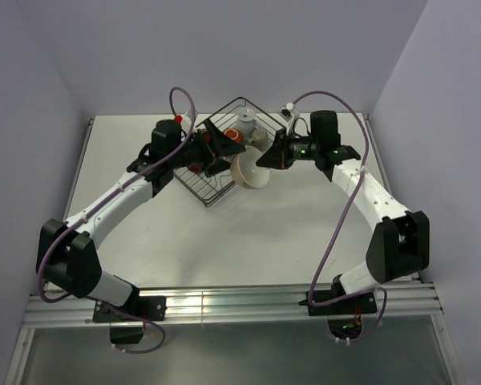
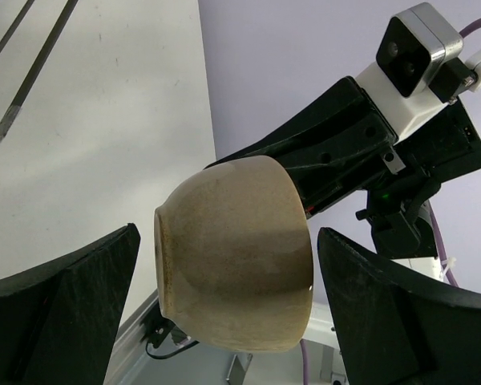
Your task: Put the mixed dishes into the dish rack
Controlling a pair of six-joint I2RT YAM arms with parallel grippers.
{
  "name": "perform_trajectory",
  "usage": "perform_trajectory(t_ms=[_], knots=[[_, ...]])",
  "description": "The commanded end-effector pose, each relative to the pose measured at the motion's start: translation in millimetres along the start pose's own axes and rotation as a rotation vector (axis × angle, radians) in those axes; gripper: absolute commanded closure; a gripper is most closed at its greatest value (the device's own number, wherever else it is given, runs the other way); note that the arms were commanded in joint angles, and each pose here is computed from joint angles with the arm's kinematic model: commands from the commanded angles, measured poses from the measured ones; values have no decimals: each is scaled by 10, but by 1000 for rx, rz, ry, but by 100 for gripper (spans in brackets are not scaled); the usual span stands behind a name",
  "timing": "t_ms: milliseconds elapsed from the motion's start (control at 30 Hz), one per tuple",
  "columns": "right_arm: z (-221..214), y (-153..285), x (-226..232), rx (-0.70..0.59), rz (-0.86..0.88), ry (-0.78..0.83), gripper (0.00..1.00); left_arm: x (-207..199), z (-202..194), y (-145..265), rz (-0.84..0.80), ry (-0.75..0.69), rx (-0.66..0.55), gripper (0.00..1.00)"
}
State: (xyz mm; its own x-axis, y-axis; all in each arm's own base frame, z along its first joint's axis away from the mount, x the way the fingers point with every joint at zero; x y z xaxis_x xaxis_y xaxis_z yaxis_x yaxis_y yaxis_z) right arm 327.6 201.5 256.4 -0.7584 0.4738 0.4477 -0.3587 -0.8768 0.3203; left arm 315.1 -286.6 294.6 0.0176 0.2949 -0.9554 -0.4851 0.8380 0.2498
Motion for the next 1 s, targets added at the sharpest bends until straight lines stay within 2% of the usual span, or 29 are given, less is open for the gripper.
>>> perform_trajectory(t_ms=[0,567,967], knots=[[197,-8,116,-54,108,24,100,-184,8,32,-21,15,-10,1],[190,-117,-65,-55,97,10,100,-122,-203,25,31,129,34,1],[161,-145,-11,-48,177,11,100,-37,-295,-74,74,143,92,1]])
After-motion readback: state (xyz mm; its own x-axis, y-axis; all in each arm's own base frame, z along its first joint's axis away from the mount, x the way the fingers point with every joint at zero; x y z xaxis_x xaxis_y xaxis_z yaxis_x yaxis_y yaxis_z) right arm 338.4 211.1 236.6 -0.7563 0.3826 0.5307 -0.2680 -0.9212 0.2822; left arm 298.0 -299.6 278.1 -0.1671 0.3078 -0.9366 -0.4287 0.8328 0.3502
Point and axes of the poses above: each gripper's point midway between its finger pads, its own y axis back along the fingers, its own x axis along the line the jaws close on, z = x × y, the point moved 3 cm from there along y, back along the fingers, and after that the axes turned 6 degrees about y, right-handed, at the moved point
